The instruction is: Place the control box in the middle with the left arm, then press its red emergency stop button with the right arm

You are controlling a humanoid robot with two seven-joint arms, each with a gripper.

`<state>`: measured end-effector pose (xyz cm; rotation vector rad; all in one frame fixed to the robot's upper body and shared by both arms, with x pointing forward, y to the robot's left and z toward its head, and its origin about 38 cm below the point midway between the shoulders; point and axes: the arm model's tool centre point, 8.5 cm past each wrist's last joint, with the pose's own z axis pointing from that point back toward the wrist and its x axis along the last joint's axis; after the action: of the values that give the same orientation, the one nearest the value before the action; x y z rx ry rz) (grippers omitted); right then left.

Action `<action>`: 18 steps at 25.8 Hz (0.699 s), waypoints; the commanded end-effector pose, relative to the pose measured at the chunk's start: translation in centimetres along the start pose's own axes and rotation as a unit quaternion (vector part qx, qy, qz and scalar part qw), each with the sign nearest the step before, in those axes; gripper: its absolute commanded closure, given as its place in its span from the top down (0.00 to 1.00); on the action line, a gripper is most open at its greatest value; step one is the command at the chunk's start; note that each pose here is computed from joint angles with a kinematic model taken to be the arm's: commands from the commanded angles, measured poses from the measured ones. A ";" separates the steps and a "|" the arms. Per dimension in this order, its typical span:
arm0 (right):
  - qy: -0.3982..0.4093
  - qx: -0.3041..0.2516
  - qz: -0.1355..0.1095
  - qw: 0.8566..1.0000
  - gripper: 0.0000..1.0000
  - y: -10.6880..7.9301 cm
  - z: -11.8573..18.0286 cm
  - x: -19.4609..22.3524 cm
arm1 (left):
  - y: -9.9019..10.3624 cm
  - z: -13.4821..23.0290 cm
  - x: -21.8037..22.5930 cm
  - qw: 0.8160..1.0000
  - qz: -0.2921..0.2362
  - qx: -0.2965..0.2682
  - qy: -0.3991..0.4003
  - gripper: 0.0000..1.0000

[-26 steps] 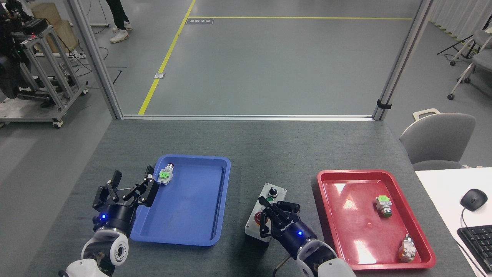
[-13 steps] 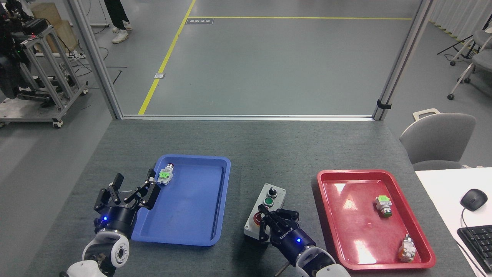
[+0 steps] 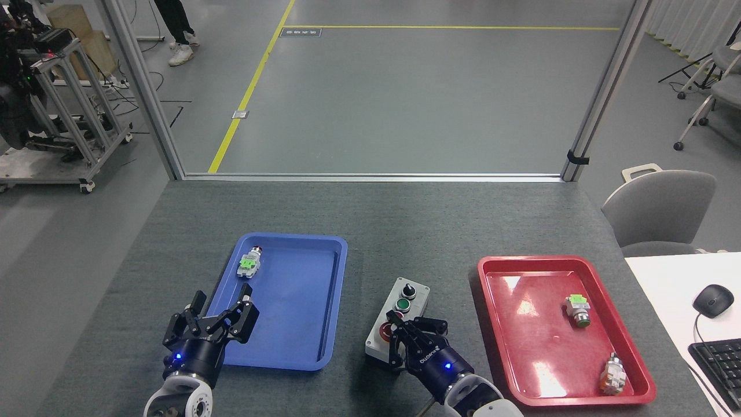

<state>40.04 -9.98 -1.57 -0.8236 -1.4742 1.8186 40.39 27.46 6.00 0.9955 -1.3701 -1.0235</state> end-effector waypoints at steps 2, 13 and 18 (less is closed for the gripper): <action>0.009 0.032 -0.010 0.999 0.00 0.6 0.1 -0.4 | -0.7 0.2 0.0 1.000 0.007 -0.007 0.004 1.00; 0.229 -0.172 -0.099 0.953 1.00 -10.3 5.5 -16.2 | -0.9 0.2 0.1 1.000 0.011 -0.007 0.004 1.00; 0.308 -0.170 -0.104 0.930 1.00 -8.9 10.0 -20.8 | -0.9 0.2 0.2 1.000 0.011 -0.007 0.004 1.00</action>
<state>45.92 -27.61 10.39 -1.1746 -1.4480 1.0815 40.22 27.09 5.20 0.9712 -1.3615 -1.0104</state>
